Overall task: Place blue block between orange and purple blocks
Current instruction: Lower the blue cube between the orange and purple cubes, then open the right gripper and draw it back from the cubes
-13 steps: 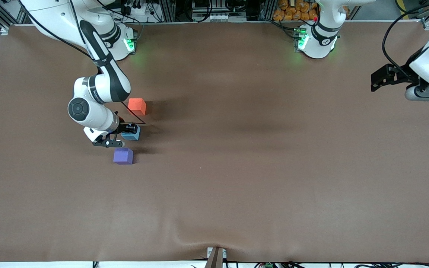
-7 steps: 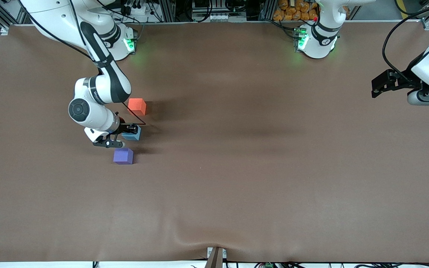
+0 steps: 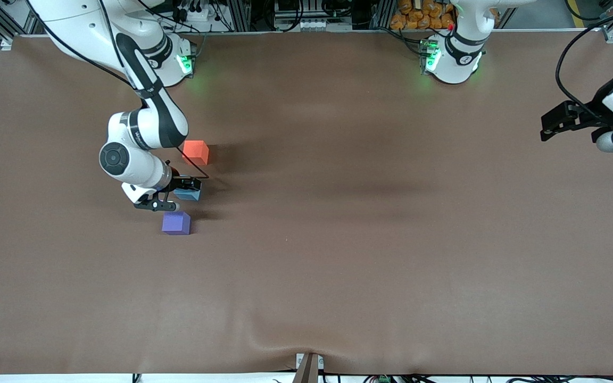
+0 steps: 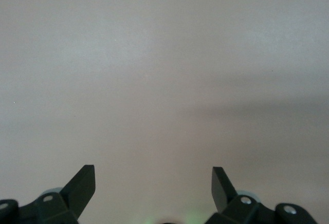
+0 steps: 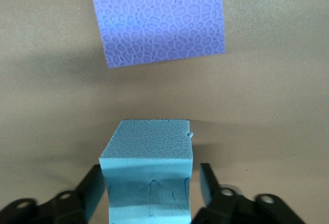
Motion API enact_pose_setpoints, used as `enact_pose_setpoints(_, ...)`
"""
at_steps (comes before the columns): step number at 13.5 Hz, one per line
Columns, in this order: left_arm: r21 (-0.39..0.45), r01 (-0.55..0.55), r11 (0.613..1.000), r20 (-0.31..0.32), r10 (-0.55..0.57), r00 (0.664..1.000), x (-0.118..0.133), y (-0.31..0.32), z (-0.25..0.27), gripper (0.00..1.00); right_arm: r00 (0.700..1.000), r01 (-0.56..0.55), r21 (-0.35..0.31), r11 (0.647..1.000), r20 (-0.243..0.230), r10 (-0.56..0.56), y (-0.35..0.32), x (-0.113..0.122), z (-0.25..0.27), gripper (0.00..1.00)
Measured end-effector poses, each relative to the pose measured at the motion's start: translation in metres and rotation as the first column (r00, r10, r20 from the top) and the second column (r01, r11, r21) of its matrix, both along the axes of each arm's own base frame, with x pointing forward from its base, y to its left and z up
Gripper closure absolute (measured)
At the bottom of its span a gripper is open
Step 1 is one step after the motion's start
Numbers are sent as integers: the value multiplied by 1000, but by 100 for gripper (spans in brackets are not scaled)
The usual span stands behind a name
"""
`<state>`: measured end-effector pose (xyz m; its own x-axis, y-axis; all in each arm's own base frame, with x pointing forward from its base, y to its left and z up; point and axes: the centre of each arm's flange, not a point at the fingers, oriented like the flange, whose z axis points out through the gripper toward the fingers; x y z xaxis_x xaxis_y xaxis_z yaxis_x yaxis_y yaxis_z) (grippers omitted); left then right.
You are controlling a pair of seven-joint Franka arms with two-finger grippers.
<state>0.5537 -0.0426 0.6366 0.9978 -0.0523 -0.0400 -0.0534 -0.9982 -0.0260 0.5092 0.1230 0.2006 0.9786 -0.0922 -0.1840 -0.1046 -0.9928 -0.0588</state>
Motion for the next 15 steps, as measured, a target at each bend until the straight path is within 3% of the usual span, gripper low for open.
enact_pose_setpoints(1, 0, -3, 1000, 0, 3, 1000, 0, 2, 0, 0, 1000, -1, 0, 1000, -9, 1, 0, 0, 0, 1)
enact_pose_setpoints(3, 0, -2, 1000, 0, 2, 1000, 0, 1, 0, 0, 998, -9, 5, 1000, -56, 10, 4, 7, 12, 0)
enact_pose_setpoints(5, -6, 4, 1000, 0, -4, 1000, 0, -3, 0, 0, 992, -19, 21, 1000, -126, 22, 9, 31, 54, 0)
enact_pose_setpoints(7, -10, 12, 1000, 0, -12, 1000, -1, -8, 0, 0, 987, -34, 44, 998, -156, 40, 12, 63, 124, 0)
enact_pose_setpoints(8, -10, 7, 1000, 1, -7, 1000, -1, -9, 1, 0, 988, -43, 54, 998, -143, 50, 15, 76, 158, 0)
enact_pose_setpoints(11, -10, 2, 1000, 1, -2, 1000, -2, -9, 1, 0, 997, -62, 58, 996, -40, 64, 13, 105, 230, 0)
enact_pose_setpoints(15, -12, 22, 1000, -3, -22, 1000, -4, -23, 2, 0, 999, -33, 39, 999, -13, 33, -42, 119, 318, 0)
